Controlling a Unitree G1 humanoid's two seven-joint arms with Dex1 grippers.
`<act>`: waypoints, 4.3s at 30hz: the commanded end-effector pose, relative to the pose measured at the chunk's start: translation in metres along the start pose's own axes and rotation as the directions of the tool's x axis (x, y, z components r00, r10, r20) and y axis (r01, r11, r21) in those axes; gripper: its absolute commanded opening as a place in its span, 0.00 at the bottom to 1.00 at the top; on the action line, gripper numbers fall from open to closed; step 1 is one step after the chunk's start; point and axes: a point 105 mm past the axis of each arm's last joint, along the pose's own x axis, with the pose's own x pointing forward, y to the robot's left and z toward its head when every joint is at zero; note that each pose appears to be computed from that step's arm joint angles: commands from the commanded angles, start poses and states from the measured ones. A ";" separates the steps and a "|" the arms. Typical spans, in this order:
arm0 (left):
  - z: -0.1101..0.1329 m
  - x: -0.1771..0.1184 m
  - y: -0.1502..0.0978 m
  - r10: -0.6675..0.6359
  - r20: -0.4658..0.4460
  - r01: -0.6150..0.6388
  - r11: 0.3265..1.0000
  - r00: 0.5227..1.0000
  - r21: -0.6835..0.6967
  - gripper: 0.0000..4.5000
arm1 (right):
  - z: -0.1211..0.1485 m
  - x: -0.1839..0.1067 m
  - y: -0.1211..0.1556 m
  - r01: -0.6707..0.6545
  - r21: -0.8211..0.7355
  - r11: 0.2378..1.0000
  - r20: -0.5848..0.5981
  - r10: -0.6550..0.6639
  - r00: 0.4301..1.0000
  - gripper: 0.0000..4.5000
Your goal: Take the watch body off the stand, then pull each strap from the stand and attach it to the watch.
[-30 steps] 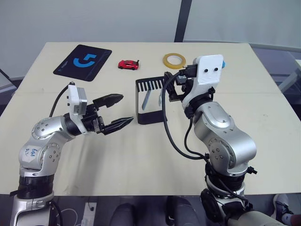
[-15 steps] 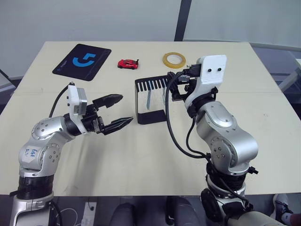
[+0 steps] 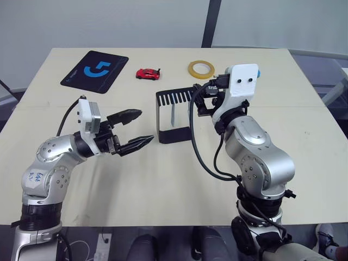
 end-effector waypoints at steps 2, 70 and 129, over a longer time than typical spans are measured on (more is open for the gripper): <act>0.013 -0.003 -0.003 -0.004 0.023 0.002 0.999 1.000 0.052 1.00 | 0.012 -0.001 0.004 -0.009 0.014 1.000 0.052 0.008 0.999 0.59; -0.021 -0.009 -0.040 -0.377 -0.129 0.382 0.924 0.917 0.019 1.00 | -0.115 -0.164 -0.142 0.061 -0.156 0.986 -0.161 -0.087 0.983 1.00; -0.073 0.079 0.010 0.620 0.012 -0.620 0.784 0.784 0.010 1.00 | -0.039 -0.159 -0.068 -0.654 -0.297 0.696 0.041 0.694 0.719 1.00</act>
